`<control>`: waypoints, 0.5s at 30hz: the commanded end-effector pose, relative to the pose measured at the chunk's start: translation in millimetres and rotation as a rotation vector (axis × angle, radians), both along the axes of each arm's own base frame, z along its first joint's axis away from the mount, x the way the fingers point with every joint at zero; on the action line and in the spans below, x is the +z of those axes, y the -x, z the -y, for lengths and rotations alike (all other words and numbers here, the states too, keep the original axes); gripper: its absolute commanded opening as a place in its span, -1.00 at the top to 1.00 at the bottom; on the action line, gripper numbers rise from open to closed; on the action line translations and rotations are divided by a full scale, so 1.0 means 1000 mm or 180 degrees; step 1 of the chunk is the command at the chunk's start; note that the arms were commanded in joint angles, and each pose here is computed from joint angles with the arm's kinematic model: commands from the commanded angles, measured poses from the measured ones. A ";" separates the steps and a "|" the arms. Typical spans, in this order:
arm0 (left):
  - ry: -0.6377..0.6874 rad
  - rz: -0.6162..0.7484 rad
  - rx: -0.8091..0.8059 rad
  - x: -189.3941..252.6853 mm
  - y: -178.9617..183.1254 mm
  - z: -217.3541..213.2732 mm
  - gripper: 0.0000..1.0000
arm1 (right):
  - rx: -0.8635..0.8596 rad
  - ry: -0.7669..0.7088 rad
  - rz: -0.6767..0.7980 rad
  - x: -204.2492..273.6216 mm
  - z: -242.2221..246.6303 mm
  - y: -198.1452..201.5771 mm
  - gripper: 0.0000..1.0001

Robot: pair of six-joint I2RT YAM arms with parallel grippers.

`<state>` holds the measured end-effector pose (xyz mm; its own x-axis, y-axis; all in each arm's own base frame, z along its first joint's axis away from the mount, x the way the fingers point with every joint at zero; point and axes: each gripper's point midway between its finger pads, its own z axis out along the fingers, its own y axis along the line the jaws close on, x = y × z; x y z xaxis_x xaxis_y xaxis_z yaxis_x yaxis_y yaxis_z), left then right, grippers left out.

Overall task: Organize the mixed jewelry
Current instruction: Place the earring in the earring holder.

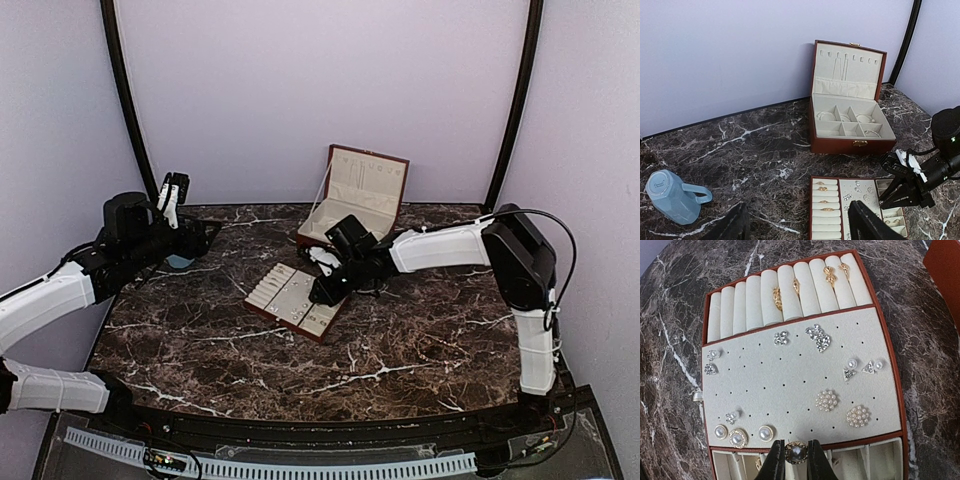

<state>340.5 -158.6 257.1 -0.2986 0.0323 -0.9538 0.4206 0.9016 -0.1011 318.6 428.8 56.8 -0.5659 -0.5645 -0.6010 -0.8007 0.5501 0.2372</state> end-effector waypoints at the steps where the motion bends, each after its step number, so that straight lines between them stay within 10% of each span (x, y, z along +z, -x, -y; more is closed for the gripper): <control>1: 0.0004 0.0106 0.0049 0.013 0.000 -0.004 -0.40 | 0.0064 0.0026 0.0041 -0.004 -0.008 -0.002 0.82; 15: -0.0007 0.0084 0.0047 0.011 -0.001 -0.004 -0.41 | 0.0074 0.0120 0.0026 -0.015 -0.006 0.000 0.82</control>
<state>341.1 -157.1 256.8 -0.2987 0.0328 -0.9538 0.4125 0.9057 -0.0981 319.2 431.1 49.9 -0.5538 -0.5818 -0.5957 -0.8106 0.5403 0.2258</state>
